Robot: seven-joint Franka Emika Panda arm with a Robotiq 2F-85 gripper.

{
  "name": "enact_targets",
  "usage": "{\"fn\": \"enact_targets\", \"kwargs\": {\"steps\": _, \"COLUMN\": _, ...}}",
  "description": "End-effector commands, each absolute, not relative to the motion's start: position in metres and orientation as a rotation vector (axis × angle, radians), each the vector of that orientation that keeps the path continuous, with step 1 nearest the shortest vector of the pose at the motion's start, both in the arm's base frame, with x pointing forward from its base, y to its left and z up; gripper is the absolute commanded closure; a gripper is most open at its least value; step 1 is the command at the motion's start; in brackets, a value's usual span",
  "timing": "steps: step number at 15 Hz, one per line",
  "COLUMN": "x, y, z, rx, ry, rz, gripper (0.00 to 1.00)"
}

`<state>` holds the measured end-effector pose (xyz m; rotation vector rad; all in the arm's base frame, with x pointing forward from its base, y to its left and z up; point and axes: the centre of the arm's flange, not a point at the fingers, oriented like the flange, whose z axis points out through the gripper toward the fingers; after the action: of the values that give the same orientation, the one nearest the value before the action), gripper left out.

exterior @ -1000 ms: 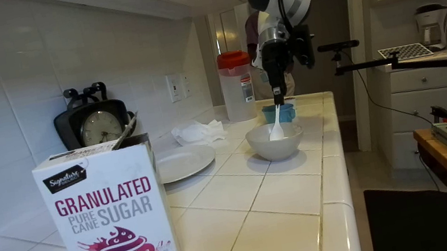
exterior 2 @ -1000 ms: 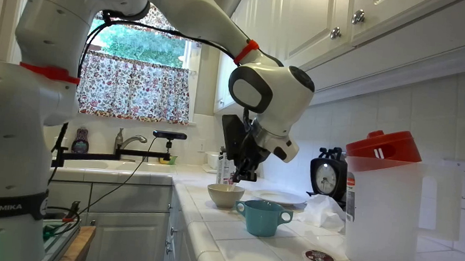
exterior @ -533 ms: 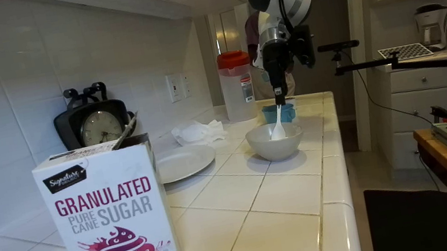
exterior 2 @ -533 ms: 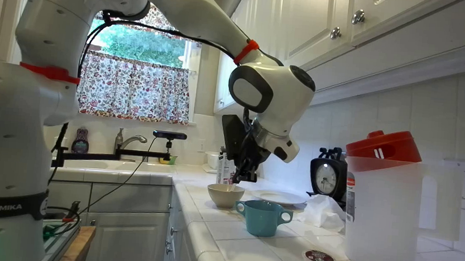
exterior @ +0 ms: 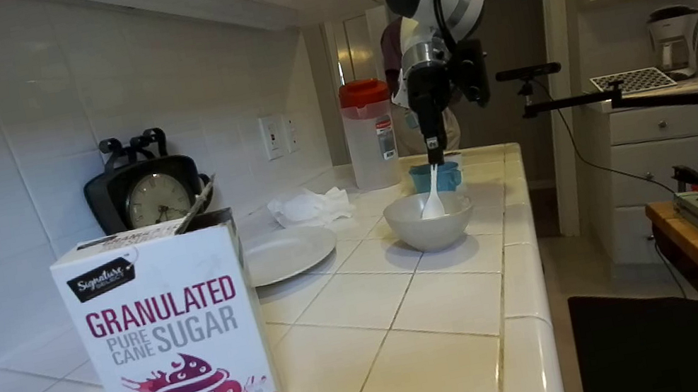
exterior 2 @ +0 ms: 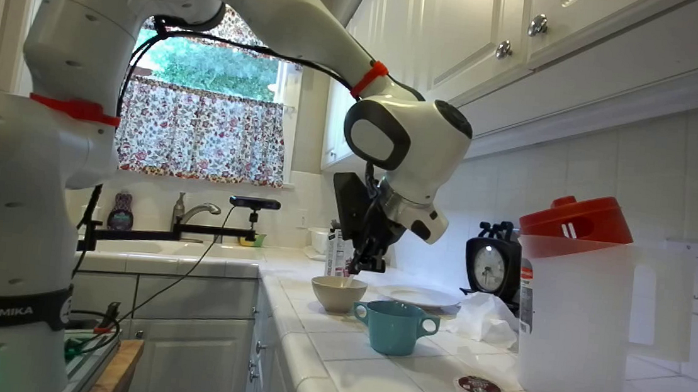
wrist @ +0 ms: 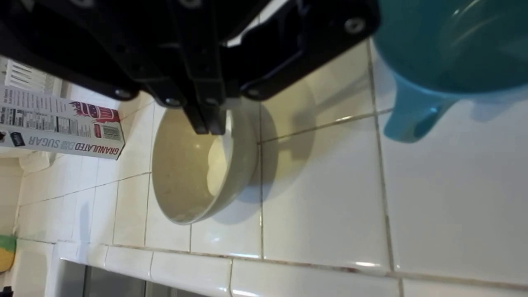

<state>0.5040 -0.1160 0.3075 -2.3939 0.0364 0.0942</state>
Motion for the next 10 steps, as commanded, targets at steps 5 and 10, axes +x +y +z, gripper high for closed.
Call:
{"fn": "enact_targets", "kwargs": {"steps": 5, "x": 0.5127, "y": -0.1096, "z": 0.3055, "rx": -2.366, "ry": -0.016, "rz": 0.09, "gripper": 0.99}}
{"fn": "enact_targets", "kwargs": {"steps": 10, "x": 0.5175, "y": -0.1097, "z": 0.3037, "rx": -2.334, "ry": -0.062, "rz": 0.063, "gripper": 0.99}}
